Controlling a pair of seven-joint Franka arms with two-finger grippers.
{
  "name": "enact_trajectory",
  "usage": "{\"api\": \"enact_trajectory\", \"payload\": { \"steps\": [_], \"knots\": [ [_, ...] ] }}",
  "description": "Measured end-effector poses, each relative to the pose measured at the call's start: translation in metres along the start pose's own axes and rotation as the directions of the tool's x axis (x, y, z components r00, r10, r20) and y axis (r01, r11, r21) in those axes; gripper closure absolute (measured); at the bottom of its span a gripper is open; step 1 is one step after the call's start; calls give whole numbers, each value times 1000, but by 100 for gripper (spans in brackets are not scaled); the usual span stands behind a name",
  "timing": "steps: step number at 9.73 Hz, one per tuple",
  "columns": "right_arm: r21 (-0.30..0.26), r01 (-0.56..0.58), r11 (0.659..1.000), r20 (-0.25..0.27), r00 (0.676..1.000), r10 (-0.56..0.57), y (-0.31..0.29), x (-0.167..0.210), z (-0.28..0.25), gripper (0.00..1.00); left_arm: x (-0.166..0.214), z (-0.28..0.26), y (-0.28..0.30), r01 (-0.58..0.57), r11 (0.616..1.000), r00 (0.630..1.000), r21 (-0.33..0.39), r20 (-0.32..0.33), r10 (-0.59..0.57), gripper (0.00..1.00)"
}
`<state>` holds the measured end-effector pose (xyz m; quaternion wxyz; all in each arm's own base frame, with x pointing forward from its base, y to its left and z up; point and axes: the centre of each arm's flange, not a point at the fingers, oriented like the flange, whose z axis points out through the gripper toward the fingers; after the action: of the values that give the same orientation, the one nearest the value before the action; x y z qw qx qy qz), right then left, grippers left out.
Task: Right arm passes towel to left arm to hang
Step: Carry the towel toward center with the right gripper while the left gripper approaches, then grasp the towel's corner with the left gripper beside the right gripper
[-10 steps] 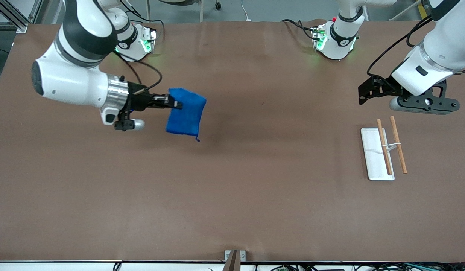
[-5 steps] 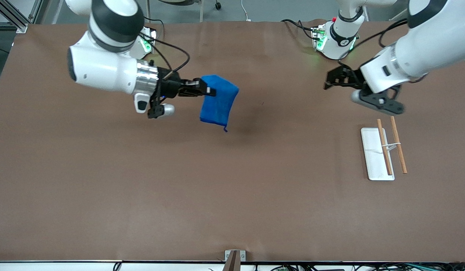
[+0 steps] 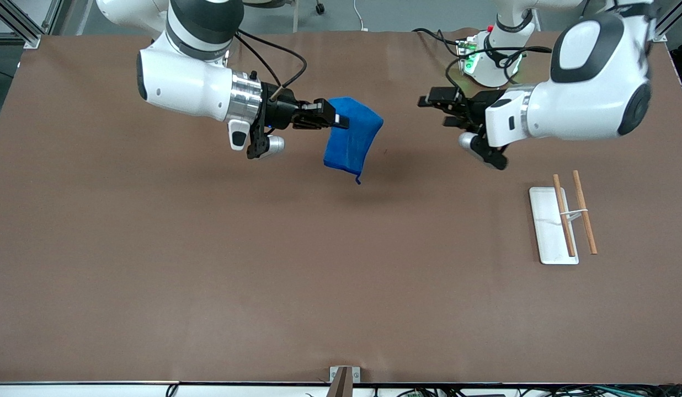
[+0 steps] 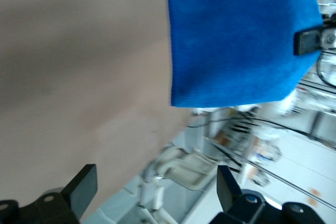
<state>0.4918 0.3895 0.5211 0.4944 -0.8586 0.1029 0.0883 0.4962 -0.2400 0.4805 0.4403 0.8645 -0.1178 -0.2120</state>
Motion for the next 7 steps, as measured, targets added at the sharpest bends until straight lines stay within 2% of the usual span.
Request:
{"api": "enact_trajectory", "payload": {
  "steps": [1,3,5,7],
  "knots": [
    [2,-1,1000,0,1000,1,0,0,0,96,3,15,-16,0,995,1000,-97,4,0,0],
    [5,-2,1000,-2,1000,2,-1,0,0,96,12,38,-33,-14,972,1000,-233,-3,14,0],
    [14,-2,1000,-1,1000,2,-4,-1,-1,96,19,64,-49,-24,923,999,-384,-34,12,1],
    [66,-19,998,14,1000,19,-15,-6,0,96,26,94,-56,13,882,997,-471,-58,-45,3]
  ]
}}
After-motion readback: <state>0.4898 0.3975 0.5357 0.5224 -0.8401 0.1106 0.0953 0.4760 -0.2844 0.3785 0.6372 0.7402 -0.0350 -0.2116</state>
